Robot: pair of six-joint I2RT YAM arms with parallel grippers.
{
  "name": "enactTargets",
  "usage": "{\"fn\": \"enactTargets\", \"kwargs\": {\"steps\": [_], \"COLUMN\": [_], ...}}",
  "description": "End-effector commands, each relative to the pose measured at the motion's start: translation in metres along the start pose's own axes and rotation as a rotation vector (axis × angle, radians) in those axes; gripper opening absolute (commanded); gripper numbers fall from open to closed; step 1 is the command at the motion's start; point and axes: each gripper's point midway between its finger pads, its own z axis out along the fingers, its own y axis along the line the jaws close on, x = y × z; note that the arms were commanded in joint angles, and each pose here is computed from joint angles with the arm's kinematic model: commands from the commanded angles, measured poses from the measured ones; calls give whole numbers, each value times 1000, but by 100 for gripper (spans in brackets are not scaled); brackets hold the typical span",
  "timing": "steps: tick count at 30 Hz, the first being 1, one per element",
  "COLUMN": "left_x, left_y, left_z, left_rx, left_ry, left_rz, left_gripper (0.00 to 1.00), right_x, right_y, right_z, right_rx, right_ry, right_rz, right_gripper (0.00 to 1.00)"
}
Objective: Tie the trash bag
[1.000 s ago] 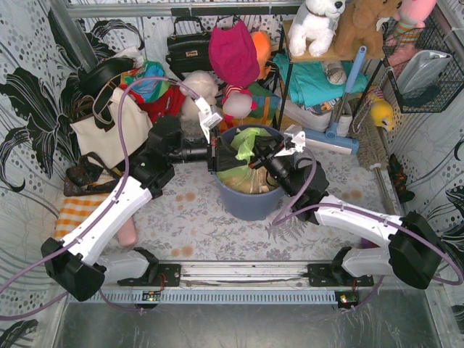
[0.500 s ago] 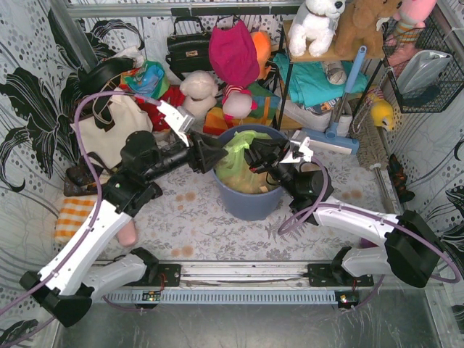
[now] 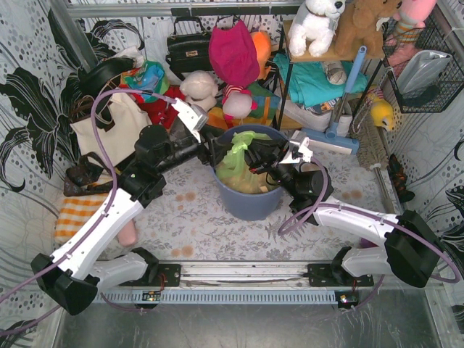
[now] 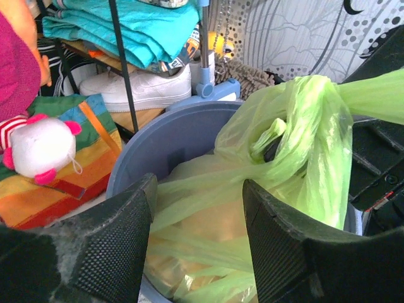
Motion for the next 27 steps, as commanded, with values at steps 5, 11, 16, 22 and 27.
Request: {"fn": "enactTargets", "kwargs": {"steps": [5, 11, 16, 22, 27], "left_x": [-19, -7, 4, 18, 29], "left_y": [-32, -57, -77, -89, -92], "left_z": [8, -3, -14, -21, -20], "left_rx": [212, 352, 470, 544, 576], "left_ry": [-76, -32, 12, 62, 90], "left_rz": [98, 68, 14, -38, -73], "left_gripper": [32, 4, 0, 0, 0], "right_x": [-14, -10, -6, -8, -12], "right_y": [7, -4, -12, -9, -5], "right_z": [6, 6, 10, 21, 23], "right_rx": [-39, 14, 44, 8, -16], "right_ry": [-46, -35, -38, -59, -82], "right_rz": [-4, -46, -82, -86, -84], "right_gripper": [0, 0, 0, 0, 0]}}
